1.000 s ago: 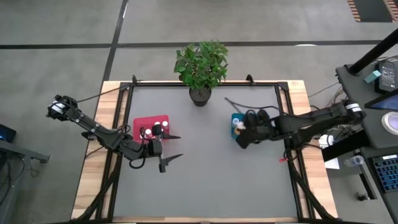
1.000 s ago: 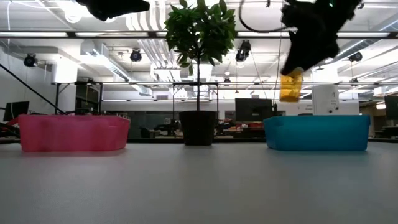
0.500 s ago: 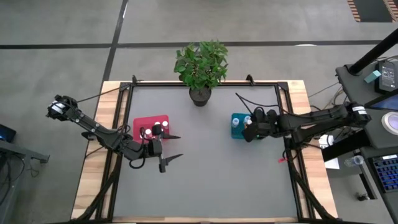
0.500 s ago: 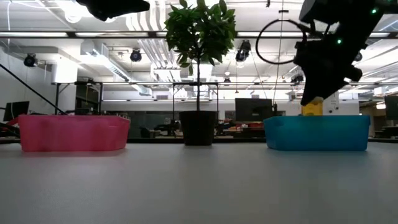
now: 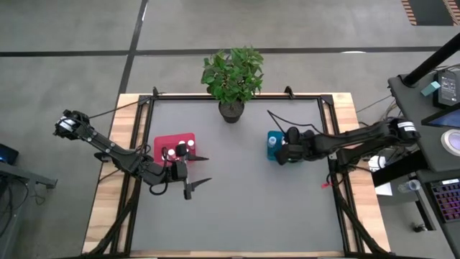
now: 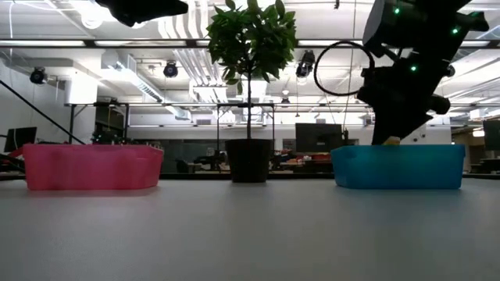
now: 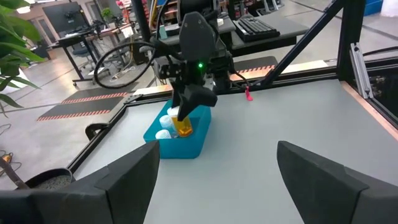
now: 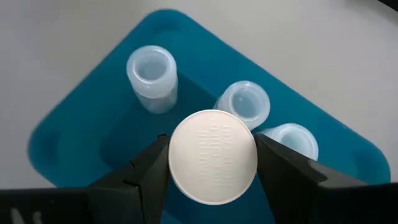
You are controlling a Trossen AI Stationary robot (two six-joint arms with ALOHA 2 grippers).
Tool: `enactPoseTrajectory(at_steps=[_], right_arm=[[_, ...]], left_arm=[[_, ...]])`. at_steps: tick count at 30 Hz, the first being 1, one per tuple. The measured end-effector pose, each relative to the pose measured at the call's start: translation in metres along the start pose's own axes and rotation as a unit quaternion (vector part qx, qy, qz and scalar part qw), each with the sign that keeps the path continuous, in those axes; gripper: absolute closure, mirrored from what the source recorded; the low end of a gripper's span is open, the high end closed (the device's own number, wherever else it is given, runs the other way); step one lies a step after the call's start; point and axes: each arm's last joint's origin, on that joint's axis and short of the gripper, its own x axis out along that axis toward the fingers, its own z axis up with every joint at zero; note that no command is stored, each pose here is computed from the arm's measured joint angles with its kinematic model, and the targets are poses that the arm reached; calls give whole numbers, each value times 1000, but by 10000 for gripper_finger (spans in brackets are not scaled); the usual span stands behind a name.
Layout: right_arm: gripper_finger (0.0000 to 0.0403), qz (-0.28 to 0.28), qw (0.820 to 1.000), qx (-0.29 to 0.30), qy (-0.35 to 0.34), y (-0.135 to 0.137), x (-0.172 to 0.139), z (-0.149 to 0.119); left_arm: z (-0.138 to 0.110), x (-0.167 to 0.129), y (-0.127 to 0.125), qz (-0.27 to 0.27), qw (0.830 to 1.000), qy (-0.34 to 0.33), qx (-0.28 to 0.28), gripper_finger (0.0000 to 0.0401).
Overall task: Pick and place medicine bottles into bin by pill shape (circle, oval)
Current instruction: Put the orange capsule bottle into the blue bin
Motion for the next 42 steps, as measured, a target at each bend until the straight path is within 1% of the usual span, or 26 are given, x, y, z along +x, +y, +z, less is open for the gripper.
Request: enactPoseTrajectory(at_steps=[8, 11, 16, 24, 29, 36, 42], right_arm=[[194, -19, 1000, -14, 14, 4, 10, -4], [185, -20, 1000, -13, 15, 4, 10, -4], [188, -14, 1000, -12, 12, 3, 6, -3], [196, 29, 999, -20, 0, 6, -19, 17], [196, 20, 999, -27, 6, 5, -32, 26], [197, -20, 998, -47, 22, -1, -51, 36], [197, -19, 998, -55, 21, -2, -66, 46]], left_arm=[[0, 0, 0, 0, 1000, 0, 0, 98], [0, 0, 0, 0, 1000, 0, 0, 98], [0, 0, 0, 0, 1000, 0, 0, 98], [0, 0, 0, 0, 1000, 0, 0, 98], [0, 0, 0, 0, 1000, 0, 0, 98], [0, 0, 0, 0, 1000, 0, 0, 98], [2, 1, 2, 5, 1000, -3, 0, 98]])
